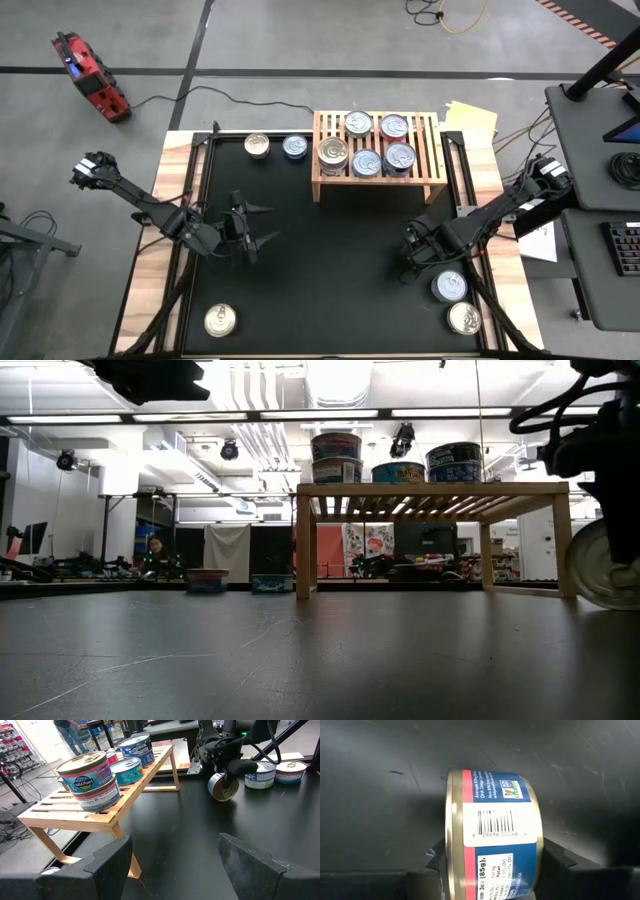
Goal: Stack canned seafood by type on shelf
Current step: Stack the blue-pink tuna can on top of the blue-pink tuna can on the shelf
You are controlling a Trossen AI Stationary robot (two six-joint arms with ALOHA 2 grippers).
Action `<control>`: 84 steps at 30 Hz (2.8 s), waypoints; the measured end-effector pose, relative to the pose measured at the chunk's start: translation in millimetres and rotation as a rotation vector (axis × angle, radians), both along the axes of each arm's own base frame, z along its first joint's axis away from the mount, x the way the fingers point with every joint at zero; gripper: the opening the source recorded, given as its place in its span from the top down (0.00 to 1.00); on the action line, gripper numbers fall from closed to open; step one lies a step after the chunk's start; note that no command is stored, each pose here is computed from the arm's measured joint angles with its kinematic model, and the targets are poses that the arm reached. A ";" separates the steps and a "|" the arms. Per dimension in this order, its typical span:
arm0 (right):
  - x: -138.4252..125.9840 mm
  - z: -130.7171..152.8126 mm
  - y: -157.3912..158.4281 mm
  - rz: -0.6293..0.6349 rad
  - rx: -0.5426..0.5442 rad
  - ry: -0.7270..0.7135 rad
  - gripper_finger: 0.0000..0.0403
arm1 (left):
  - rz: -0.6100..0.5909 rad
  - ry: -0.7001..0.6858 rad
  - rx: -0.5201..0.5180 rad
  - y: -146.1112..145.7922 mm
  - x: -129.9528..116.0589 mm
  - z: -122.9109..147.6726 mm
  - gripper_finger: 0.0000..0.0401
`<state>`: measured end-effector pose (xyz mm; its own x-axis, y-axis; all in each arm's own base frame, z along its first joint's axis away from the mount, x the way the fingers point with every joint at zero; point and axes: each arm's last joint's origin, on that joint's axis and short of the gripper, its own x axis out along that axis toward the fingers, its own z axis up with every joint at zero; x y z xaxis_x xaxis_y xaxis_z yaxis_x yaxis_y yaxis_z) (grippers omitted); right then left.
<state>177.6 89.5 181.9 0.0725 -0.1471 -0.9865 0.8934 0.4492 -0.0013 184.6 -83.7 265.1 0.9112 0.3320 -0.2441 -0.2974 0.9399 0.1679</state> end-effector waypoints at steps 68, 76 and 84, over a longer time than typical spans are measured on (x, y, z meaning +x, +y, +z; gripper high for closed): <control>187.4 -6.8 76.4 1.031 -0.995 -1.070 0.53 | -0.385 0.017 -0.100 -44.0 57.6 -48.7 0.40; 187.5 -7.5 76.7 1.009 -0.944 -1.099 0.50 | -0.396 0.009 -0.113 -44.2 57.9 -47.9 0.56; 181.1 9.1 73.9 0.978 -0.882 -1.081 0.39 | -0.363 -0.039 -0.199 -41.8 55.0 -39.6 0.56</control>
<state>358.7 163.5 191.0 0.9937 -0.0785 -0.0801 0.0654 0.9857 -0.1552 239.5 -125.5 225.5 0.9702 -0.0625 -0.2340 0.0564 0.9979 -0.0326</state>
